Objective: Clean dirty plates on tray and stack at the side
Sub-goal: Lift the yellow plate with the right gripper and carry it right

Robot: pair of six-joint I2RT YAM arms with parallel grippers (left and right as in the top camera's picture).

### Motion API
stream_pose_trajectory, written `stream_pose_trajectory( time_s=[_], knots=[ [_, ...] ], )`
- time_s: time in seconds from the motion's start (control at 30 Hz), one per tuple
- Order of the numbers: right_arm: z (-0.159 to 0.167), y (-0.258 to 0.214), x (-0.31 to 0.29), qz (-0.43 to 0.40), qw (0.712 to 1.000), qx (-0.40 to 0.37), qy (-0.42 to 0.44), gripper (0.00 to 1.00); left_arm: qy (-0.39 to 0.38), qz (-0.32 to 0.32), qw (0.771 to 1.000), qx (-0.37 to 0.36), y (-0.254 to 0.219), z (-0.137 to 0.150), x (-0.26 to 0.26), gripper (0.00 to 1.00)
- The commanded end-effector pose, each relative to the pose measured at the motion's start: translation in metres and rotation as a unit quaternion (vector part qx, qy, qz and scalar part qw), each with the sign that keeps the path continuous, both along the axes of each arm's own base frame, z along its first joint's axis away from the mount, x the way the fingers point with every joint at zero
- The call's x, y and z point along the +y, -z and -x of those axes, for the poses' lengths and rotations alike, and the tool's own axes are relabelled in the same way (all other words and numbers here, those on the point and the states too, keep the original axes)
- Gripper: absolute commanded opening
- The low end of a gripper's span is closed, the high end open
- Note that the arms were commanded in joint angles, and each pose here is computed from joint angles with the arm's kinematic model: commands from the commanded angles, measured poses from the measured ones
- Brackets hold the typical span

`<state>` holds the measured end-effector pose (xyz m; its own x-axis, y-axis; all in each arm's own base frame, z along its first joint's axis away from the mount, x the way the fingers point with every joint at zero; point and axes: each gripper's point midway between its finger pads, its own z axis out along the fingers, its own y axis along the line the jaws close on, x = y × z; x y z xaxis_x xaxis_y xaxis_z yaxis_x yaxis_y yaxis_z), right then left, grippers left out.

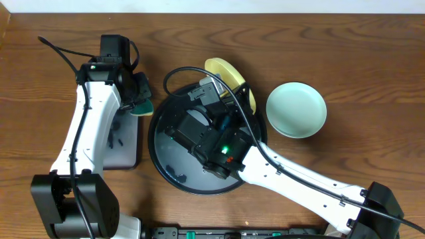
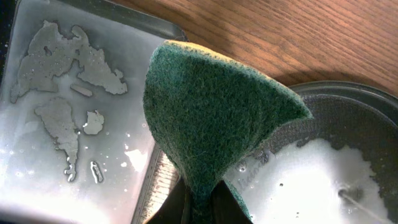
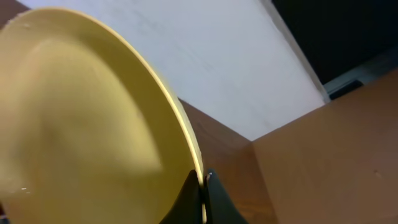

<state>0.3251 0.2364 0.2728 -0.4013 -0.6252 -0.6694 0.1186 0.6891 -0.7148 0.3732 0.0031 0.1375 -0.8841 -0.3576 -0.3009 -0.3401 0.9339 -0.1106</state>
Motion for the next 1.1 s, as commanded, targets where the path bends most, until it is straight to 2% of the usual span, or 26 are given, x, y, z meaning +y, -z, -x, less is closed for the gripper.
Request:
stream_pose_trajectory(
  time_s=[0.0, 0.13, 0.33, 0.47, 0.6, 0.7, 1.07],
  knots=[
    [0.001, 0.009, 0.010, -0.042, 0.997, 0.046, -0.036, 0.01, -0.007, -0.001, 1.000, -0.006, -0.006, -0.003, 0.002, 0.07],
    [-0.001, 0.048, 0.022, -0.129, 0.979, 0.143, -0.070, 0.01, -0.007, -0.001, 1.000, -0.006, -0.006, -0.003, 0.002, 0.08],
    [-0.004, 0.092, 0.037, -0.283, 0.906, 0.296, -0.106, 0.01, -0.007, -0.001, 1.000, -0.005, -0.006, -0.002, 0.002, 0.08],
    [-0.014, 0.095, 0.029, -0.351, 0.864, 0.344, -0.112, 0.01, -0.007, -0.001, 1.000, -0.005, -0.006, -0.002, 0.002, 0.07],
    [-0.026, 0.085, 0.009, -0.420, 0.824, 0.363, -0.113, 0.01, -0.007, -0.001, 1.000, -0.002, -0.005, 0.000, 0.002, 0.08],
    [-0.039, 0.075, -0.021, -0.460, 0.807, 0.359, -0.094, 0.01, -0.007, -0.001, 1.000, -0.001, -0.005, 0.000, 0.002, 0.08],
    [-0.066, 0.098, -0.192, -0.503, 0.801, 0.302, 0.123, 0.01, -0.007, -0.001, 1.000, -0.001, -0.005, 0.000, 0.002, 0.07]
  ],
)
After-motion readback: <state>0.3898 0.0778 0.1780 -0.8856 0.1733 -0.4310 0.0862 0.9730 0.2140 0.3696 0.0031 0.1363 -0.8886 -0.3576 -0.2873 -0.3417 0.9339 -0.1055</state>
